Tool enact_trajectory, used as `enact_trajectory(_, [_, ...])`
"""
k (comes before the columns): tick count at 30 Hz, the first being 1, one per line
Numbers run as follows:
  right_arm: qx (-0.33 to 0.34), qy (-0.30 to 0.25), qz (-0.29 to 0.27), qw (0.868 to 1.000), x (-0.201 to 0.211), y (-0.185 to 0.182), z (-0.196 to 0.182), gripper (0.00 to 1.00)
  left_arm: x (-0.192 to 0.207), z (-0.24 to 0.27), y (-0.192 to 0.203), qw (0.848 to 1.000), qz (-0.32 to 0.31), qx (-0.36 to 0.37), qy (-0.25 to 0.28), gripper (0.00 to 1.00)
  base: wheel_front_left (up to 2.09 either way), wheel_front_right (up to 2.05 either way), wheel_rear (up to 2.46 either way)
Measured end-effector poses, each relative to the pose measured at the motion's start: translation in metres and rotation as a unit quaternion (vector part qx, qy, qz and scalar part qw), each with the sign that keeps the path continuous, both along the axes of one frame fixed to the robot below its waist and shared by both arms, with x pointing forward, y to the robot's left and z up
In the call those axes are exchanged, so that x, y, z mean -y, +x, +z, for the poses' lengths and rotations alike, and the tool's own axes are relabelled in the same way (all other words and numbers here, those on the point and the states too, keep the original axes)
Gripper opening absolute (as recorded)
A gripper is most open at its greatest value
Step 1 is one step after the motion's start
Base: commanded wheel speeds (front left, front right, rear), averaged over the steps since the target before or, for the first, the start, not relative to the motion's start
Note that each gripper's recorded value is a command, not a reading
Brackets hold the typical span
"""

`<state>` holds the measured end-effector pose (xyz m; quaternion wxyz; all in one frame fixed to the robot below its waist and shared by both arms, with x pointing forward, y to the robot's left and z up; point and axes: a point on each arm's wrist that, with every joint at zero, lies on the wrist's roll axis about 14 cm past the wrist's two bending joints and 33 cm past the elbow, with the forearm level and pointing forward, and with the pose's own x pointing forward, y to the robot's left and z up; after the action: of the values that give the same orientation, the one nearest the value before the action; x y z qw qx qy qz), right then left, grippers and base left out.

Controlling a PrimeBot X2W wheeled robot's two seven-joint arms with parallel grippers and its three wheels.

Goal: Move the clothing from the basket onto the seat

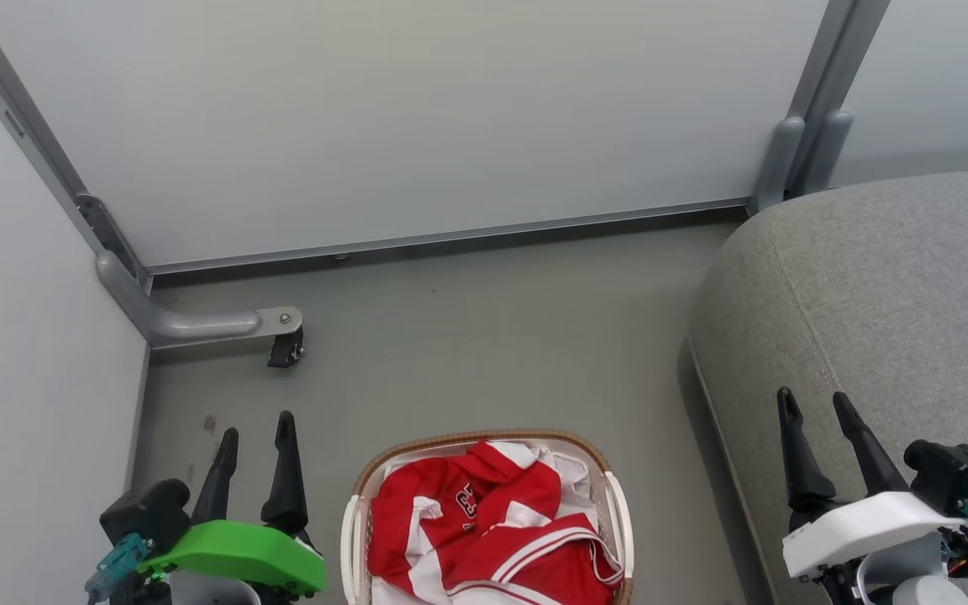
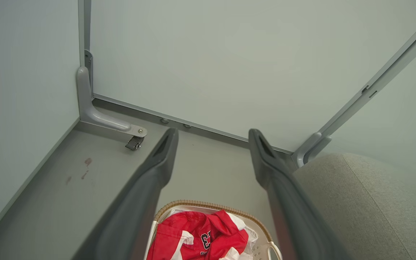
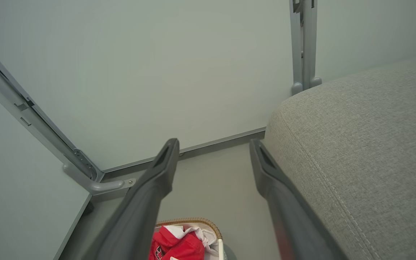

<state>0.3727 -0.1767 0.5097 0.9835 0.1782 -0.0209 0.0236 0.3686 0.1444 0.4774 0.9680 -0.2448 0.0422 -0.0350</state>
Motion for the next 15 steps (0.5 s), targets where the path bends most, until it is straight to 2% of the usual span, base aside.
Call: enact_trajectory(15, [0.011,-0.083,0.014,0.996,-0.0073,-0.0061,0.0004,1.0,0.0076,-0.0067,-0.0054,0.998,-0.018,0.004,0.056,1.0,0.0,0.0,0.0])
